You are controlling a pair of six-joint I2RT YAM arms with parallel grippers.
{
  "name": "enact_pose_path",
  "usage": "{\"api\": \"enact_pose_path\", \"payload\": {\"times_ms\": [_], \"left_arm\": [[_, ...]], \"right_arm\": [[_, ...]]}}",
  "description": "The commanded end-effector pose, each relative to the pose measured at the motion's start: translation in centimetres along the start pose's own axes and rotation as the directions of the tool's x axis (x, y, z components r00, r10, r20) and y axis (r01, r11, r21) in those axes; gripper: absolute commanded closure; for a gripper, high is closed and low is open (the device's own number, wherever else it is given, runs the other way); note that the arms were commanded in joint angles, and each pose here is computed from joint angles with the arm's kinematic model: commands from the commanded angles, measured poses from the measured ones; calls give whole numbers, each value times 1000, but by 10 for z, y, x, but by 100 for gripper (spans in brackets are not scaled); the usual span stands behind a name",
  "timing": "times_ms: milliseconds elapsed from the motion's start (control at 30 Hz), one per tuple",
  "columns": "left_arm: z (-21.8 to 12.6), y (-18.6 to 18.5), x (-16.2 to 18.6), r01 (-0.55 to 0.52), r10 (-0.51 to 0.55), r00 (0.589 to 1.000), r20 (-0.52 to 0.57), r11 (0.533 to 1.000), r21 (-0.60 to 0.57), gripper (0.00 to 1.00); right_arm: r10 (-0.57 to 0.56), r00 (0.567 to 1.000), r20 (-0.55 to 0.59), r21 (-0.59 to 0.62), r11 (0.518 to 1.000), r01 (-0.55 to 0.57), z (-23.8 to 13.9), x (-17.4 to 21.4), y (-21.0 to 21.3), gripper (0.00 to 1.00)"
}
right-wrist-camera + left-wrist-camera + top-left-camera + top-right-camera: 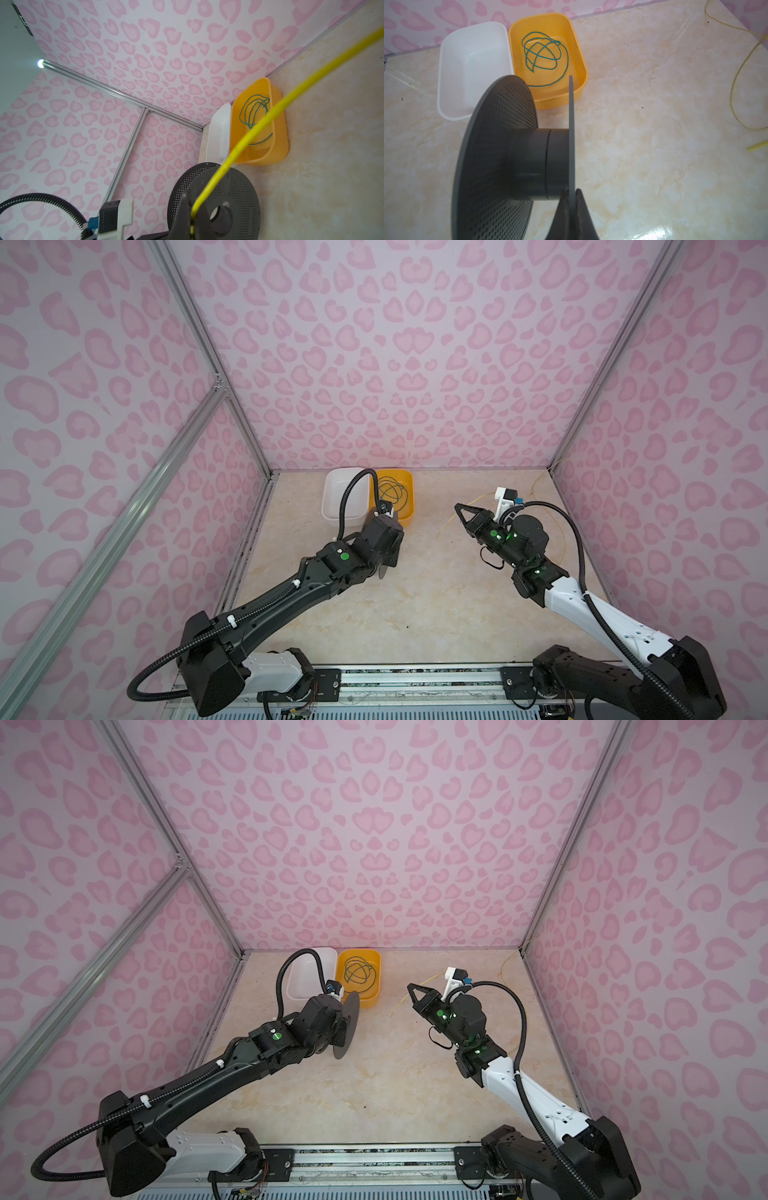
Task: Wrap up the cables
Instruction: 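Grasp the grey spool flange with the left gripper and tip it upright, then hold the upright spool with the left gripper while the right holds the cable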
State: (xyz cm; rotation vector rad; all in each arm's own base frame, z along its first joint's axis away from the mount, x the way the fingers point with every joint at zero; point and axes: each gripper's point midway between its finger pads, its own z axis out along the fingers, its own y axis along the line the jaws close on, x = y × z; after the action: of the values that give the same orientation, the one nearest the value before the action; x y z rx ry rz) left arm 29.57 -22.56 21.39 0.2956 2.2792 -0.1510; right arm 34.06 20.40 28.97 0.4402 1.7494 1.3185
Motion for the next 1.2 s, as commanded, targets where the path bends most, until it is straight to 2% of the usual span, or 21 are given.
{"api": "enact_pose_path", "payload": {"times_ms": [0,400,833,1000,1167], "left_arm": [[2,-3,-16,34,-33,998,57,999,-15,96],[12,-11,-5,19,-19,999,25,1000,12,96],[18,-5,5,27,-27,1000,6,999,-26,96],[15,-10,3,54,-54,999,9,999,6,96],[13,-14,-4,127,-127,992,18,992,28,96]], "right_arm": [[-13,1000,11,6,1000,13,-1,-2,-2,100],[-9,1000,-6,5,1000,9,4,0,-1,100],[1,1000,-3,15,1000,-1,3,2,-8,100],[5,1000,-7,12,1000,-5,4,3,-9,100],[6,1000,-7,13,1000,-6,4,4,-10,100]]}}
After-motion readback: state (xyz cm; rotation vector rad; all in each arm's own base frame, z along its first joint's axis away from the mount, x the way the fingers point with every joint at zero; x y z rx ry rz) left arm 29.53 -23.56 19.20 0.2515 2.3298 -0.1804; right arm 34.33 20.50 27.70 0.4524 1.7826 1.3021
